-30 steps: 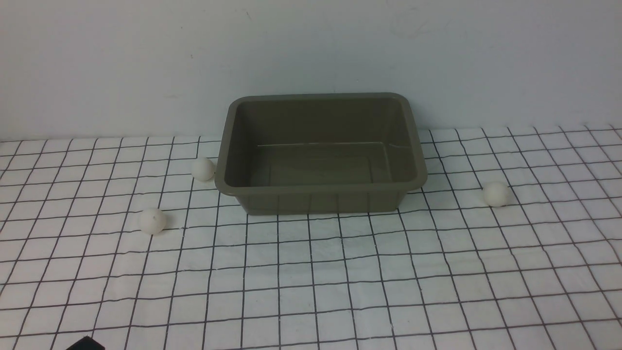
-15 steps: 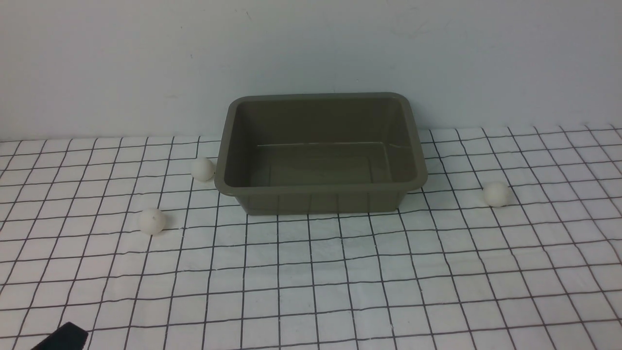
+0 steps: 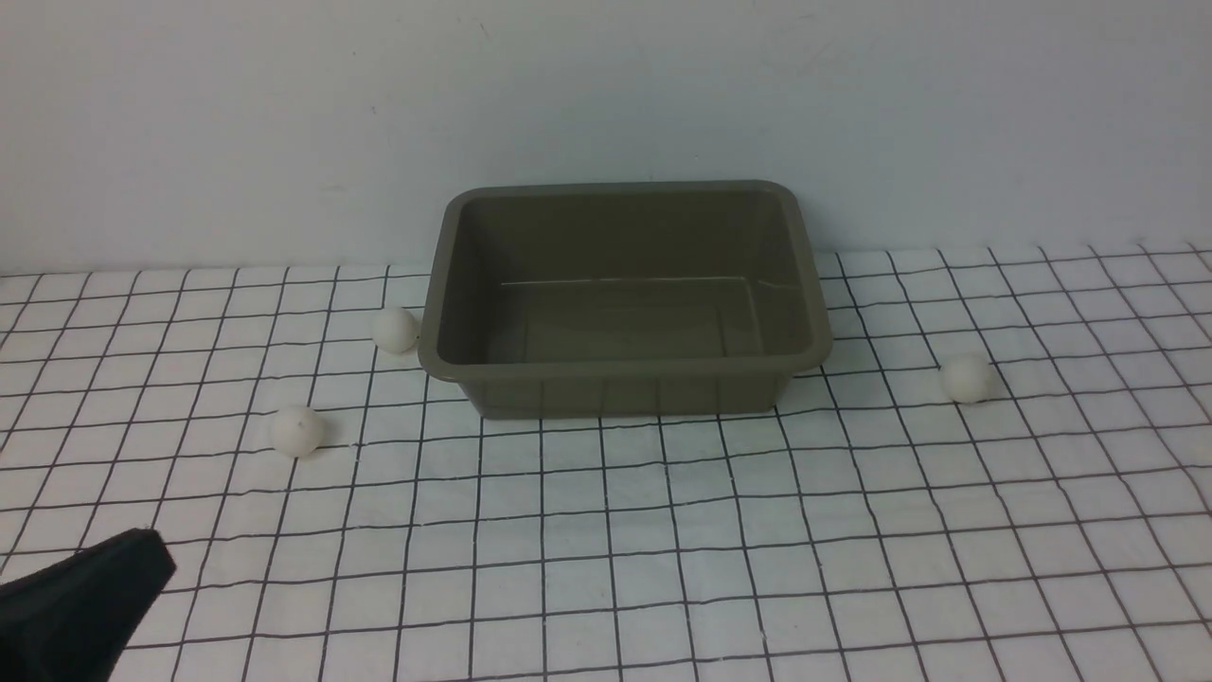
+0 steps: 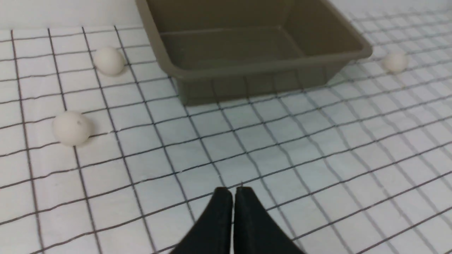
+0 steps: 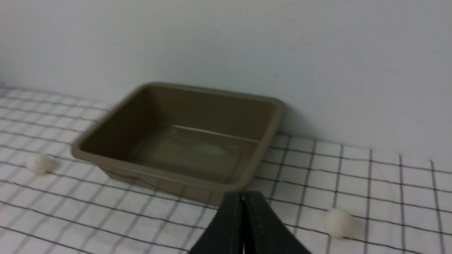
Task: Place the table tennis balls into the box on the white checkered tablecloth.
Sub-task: 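Reach for and grasp a ping pong ball on the table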
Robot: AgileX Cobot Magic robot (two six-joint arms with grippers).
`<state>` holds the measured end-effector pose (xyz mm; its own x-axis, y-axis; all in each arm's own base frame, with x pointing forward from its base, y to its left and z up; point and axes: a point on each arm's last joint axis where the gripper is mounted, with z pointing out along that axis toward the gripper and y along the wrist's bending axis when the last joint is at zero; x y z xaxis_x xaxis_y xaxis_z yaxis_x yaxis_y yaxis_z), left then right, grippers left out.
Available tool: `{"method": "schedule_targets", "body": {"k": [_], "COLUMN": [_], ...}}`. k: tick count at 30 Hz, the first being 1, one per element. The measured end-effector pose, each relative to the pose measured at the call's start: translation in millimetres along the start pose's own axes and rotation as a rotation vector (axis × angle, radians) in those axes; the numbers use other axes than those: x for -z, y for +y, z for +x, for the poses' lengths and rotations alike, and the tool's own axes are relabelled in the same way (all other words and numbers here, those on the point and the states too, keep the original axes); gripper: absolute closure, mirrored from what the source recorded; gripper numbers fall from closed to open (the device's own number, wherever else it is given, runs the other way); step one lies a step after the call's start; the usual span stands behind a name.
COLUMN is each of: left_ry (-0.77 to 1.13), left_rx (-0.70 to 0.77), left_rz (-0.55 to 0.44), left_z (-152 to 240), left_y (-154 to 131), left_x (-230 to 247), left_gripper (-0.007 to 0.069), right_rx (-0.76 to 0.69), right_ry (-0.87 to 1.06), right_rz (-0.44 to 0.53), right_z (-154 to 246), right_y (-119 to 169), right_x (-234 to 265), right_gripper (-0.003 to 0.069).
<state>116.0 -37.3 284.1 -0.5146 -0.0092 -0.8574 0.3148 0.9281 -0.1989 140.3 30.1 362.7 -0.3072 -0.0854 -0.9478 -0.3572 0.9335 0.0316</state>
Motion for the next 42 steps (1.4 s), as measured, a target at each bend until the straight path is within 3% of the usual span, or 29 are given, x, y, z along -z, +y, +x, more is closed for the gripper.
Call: {"method": "schedule_targets", "body": {"k": [7,13,22,31,37,42], "left_ry": [0.261,0.373,0.391,0.394,0.396,0.397], "left_rx": [-0.12,-0.16,-0.172,-0.178,-0.19,-0.191], "left_rz": [-0.092,-0.139,-0.146,-0.149,-0.154,-0.155], "left_z": [-23.2,-31.9,-47.7,-50.9,-51.0,-51.0], "left_y": [21.3,34.7,40.3,41.6,42.2,42.3], "left_x": [-40.0,-64.4,-81.0,-84.2,-84.0,-84.0], "left_gripper": [0.0629,0.0629,0.0629,0.0629,0.0629,0.0629], "right_rx": [0.025,0.004,0.049,0.025,0.019,0.016], "right_ry": [0.317,0.444,0.545,0.721,0.79,0.818], "right_rz": [0.119,0.11,0.067,0.14,0.128,0.122], "right_z": [13.7,15.4,9.7,-1.9,3.5,8.9], "right_y": [-37.9,-55.2,-59.3,-85.4,-93.3,-97.5], "right_x": [-58.2,-108.1,-173.2,-254.5,-283.8,-301.8], "right_gripper": [0.0671,0.0671,0.067,0.0664,0.061,0.0517]}}
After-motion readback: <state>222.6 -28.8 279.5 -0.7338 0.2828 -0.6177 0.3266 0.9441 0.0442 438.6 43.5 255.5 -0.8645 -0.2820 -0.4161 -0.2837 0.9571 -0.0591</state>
